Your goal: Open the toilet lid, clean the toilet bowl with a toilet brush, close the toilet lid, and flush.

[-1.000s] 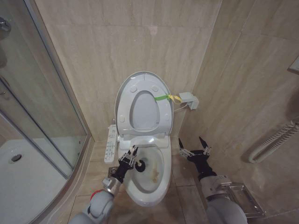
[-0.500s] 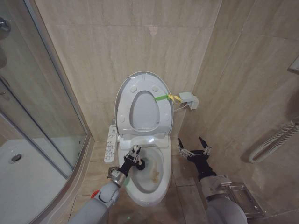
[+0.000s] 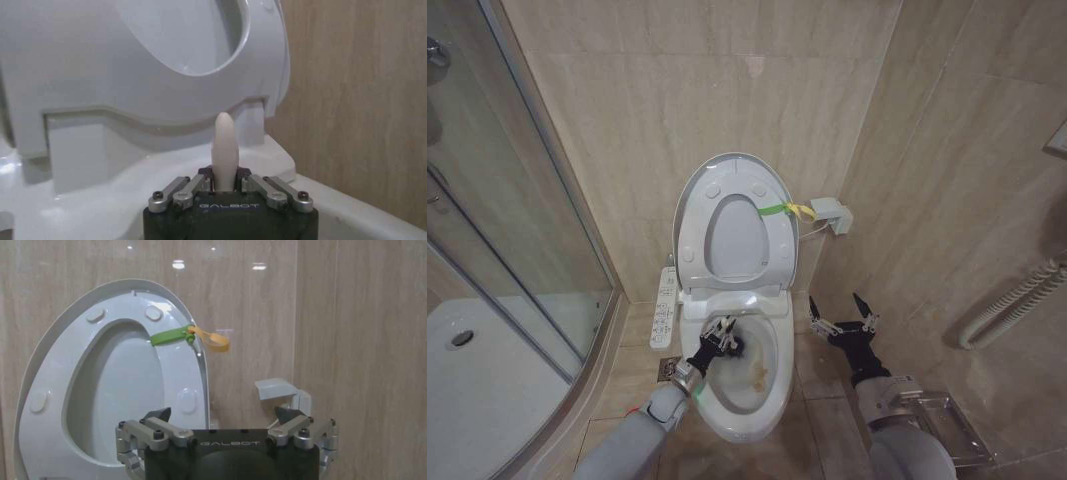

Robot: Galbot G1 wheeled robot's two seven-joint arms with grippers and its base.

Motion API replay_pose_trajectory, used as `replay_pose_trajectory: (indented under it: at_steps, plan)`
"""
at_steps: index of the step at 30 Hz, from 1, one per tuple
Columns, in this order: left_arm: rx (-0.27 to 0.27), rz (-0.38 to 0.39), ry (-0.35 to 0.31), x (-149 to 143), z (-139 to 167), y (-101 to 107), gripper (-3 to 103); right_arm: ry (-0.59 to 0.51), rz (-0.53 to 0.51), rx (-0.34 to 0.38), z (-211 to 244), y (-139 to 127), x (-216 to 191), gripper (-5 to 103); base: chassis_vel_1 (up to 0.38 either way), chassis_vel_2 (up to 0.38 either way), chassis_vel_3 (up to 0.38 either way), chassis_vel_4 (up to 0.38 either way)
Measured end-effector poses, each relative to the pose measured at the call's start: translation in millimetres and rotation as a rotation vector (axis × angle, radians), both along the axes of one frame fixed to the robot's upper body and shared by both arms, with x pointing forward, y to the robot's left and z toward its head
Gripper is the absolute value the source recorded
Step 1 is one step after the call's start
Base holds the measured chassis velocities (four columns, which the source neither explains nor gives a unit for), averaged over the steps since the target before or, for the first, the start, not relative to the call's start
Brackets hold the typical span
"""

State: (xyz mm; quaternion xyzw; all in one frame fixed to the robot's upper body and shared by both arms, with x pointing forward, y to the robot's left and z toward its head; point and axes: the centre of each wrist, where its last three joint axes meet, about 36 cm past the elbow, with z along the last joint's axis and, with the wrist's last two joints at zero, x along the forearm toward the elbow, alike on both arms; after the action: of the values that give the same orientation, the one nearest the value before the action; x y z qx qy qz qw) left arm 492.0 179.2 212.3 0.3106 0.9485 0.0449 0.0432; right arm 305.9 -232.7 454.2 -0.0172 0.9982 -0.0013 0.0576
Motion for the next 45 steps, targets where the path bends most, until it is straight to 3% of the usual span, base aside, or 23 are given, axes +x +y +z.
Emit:
replay_pose_trajectory:
  at_steps: [10, 16, 19, 26, 32, 39, 45]
  plan:
    - [0.019, -0.057, -0.006, 5, -13, -1, 20, 0.000, 0.000, 0.000, 0, 0, 0, 100, 0.000, 0.000, 0.000, 0.000]
    - [-0.020, -0.078, -0.083, 2, 5, -15, 20, 0.000, 0.000, 0.000, 0, 0, 0, 100, 0.000, 0.000, 0.000, 0.000]
    - [-0.027, -0.085, -0.125, -9, 15, -19, 20, 0.000, 0.000, 0.000, 0, 0, 0, 100, 0.000, 0.000, 0.000, 0.000]
    - [-0.069, -0.074, -0.129, -41, 27, -33, 20, 0.000, 0.000, 0.000, 0, 0, 0, 100, 0.000, 0.000, 0.000, 0.000]
    - [-0.130, -0.111, -0.155, -62, 45, -56, 20, 0.000, 0.000, 0.000, 0, 0, 0, 100, 0.000, 0.000, 0.000, 0.000]
    - [-0.170, -0.148, -0.142, -75, 52, -85, 20, 0.000, 0.000, 0.000, 0, 0, 0, 100, 0.000, 0.000, 0.000, 0.000]
    - [-0.161, -0.159, -0.099, -72, 35, -83, 20, 0.000, 0.000, 0.000, 0, 0, 0, 100, 0.000, 0.000, 0.000, 0.000]
